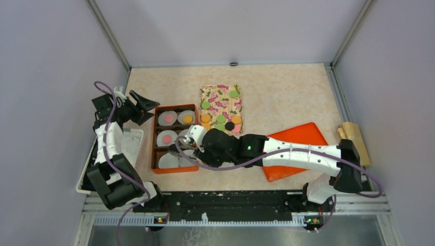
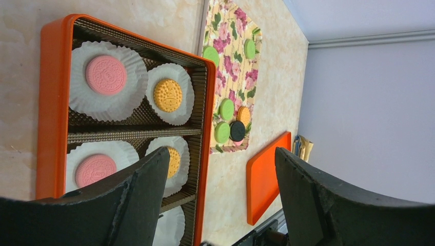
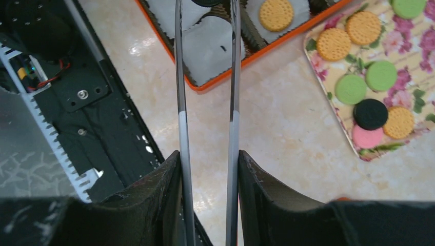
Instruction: Pack the cookies
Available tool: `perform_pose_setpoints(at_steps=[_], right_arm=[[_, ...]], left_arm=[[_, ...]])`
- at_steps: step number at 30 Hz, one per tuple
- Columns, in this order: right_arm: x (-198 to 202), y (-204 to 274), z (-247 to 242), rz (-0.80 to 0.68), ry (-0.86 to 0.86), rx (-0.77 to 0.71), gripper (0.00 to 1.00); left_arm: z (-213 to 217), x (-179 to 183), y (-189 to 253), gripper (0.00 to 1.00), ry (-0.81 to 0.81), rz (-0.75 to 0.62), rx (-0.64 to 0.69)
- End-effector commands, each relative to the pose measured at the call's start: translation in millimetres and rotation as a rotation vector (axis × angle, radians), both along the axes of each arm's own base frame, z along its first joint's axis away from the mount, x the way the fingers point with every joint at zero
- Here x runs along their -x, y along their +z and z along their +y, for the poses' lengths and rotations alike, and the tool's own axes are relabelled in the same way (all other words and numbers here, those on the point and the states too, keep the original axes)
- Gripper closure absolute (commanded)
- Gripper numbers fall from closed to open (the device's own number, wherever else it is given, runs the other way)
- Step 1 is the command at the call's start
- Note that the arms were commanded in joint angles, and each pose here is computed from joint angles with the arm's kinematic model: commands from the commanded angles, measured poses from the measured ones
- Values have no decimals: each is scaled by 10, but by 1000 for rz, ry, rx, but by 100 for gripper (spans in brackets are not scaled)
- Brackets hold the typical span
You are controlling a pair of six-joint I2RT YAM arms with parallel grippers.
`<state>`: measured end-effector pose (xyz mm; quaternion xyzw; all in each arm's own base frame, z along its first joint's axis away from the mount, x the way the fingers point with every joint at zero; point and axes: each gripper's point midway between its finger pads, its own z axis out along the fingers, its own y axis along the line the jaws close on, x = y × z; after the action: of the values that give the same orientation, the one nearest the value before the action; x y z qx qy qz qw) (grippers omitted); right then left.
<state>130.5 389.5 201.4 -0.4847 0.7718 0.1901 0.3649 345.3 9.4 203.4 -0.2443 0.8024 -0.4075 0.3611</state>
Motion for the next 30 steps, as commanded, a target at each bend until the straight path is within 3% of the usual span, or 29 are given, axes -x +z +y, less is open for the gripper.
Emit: perform_pose_setpoints(at_steps=[1, 14, 20, 25, 30], right_arm=[[120, 211, 425, 14, 109, -112, 89], [105, -57, 947, 18, 190, -95, 87], [-3, -205, 914, -7, 138, -53, 76], [-35, -169, 860, -23, 121, -49, 56], [-11, -148, 879, -17, 130, -60, 54]], left_arm=[[52, -102, 147, 19, 3, -62, -34], [71, -168, 231, 19, 8, -83, -17], [68, -153, 192, 19, 3, -79, -21], [61, -147, 185, 19, -1, -76, -15], [49, -132, 207, 19, -3, -84, -18]])
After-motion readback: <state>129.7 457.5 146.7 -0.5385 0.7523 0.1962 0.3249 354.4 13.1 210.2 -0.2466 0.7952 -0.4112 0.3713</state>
